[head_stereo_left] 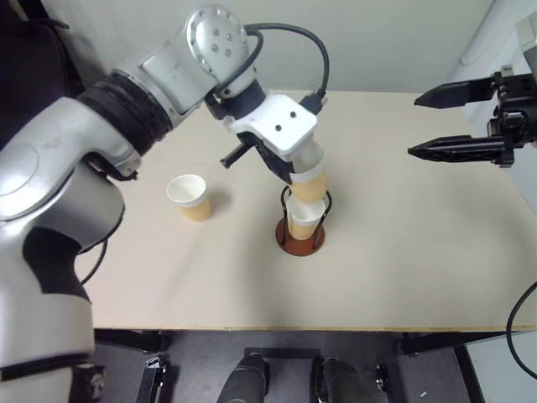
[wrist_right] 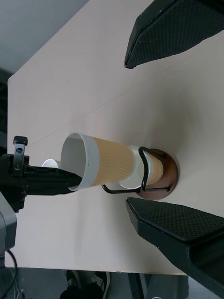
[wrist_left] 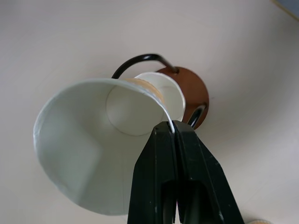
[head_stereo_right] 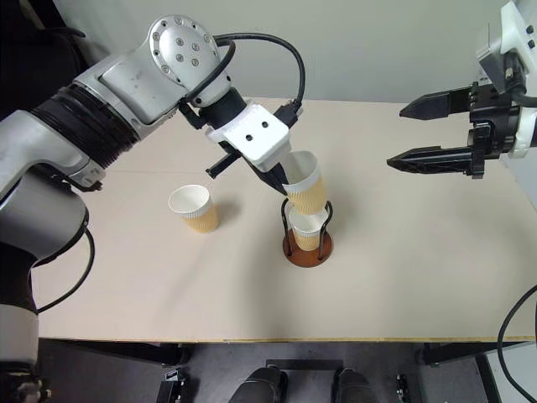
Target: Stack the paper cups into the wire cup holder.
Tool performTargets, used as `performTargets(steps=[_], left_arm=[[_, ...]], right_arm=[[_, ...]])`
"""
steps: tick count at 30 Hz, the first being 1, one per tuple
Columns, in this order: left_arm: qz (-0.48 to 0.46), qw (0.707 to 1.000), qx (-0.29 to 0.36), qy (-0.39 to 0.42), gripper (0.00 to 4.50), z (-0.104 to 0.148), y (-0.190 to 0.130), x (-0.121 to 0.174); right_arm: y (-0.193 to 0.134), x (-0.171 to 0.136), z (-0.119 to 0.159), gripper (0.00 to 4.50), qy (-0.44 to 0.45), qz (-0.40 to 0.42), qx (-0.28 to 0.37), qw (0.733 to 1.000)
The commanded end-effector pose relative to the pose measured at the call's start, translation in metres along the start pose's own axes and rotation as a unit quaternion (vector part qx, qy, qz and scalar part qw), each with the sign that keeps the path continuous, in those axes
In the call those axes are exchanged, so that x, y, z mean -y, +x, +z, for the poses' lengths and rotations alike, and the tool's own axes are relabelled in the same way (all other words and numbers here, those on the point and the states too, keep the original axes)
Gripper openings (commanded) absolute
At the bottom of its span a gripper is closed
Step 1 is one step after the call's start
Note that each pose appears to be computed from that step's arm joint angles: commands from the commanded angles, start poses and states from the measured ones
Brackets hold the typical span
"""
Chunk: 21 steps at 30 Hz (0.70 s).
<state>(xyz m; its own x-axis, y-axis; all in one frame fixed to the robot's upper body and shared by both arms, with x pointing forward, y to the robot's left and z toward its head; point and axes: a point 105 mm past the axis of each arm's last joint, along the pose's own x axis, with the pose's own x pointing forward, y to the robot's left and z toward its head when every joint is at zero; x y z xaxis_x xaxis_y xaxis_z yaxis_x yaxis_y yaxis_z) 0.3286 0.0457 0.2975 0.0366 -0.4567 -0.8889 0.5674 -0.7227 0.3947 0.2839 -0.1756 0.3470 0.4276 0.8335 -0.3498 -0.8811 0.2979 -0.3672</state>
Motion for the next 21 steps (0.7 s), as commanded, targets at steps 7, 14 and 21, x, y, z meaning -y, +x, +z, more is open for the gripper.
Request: performTargets(steps=[7,14,21], left_arm=[[-0.015,0.999,-0.030,0.040,0.01,0.005,-0.009,-0.002],[-0.021,0.998,-0.046,0.047,0.01,-0.003,-0.005,-0.001],[-0.026,0.997,-0.042,0.051,0.01,-0.003,0.000,-0.001]], right_arm=[[-0.006,-0.001,0.009,4.50,-0.016,-0.009,0.004,1.000],[-0.005,-0.002,0.008,4.50,-0.016,-0.009,0.004,1.000],[-0.005,-0.002,0.007,4.50,-0.016,-0.009,0.002,1.000]])
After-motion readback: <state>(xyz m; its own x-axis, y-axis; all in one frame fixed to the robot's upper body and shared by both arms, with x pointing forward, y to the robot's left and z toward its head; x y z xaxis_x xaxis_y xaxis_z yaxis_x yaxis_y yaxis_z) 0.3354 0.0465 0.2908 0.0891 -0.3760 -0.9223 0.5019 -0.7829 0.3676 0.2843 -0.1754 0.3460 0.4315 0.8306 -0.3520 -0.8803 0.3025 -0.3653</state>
